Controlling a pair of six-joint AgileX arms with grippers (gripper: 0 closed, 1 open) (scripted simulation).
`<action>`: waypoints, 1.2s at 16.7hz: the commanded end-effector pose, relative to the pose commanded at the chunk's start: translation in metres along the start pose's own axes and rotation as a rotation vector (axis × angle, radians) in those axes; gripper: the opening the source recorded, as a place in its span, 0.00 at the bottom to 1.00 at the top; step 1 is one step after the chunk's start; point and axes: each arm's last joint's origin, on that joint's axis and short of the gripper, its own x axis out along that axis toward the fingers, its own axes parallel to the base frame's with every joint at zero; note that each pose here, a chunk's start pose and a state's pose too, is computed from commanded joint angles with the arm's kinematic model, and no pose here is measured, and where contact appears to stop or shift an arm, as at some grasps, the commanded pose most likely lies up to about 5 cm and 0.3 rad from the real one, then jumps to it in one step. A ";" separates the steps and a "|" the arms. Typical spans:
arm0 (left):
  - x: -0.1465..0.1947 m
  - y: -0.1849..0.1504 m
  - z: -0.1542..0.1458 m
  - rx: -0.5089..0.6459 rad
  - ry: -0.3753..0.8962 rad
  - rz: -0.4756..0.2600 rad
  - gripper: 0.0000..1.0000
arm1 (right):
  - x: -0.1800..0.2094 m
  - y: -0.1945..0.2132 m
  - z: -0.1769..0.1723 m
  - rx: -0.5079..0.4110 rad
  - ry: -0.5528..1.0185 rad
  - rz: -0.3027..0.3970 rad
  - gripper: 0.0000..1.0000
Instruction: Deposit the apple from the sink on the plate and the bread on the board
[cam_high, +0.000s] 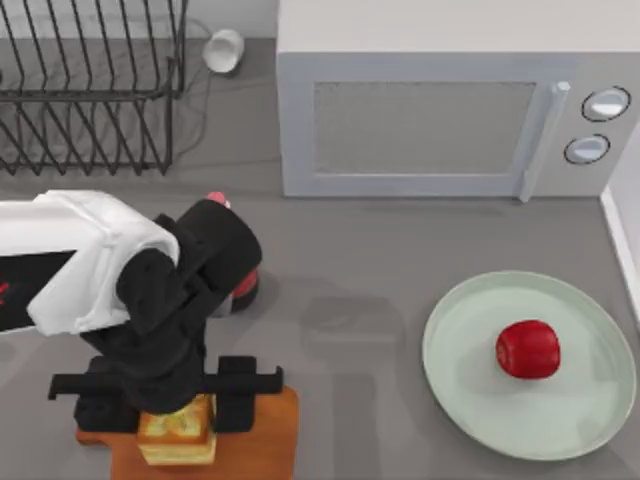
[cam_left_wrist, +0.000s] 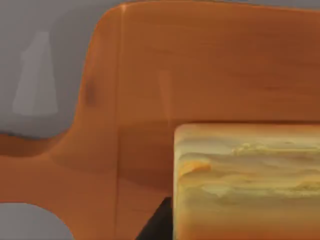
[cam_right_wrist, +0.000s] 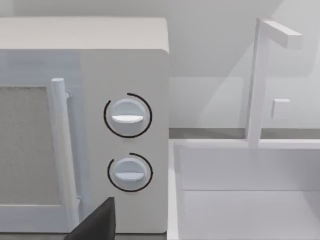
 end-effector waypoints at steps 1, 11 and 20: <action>0.000 0.000 0.000 0.000 0.000 0.000 0.83 | 0.000 0.000 0.000 0.000 0.000 0.000 1.00; 0.000 0.000 0.000 0.000 0.000 0.000 1.00 | 0.000 0.000 0.000 0.000 0.000 0.000 1.00; -0.029 0.036 -0.008 -0.009 -0.237 -0.135 1.00 | 0.000 0.000 0.000 0.000 0.000 0.000 1.00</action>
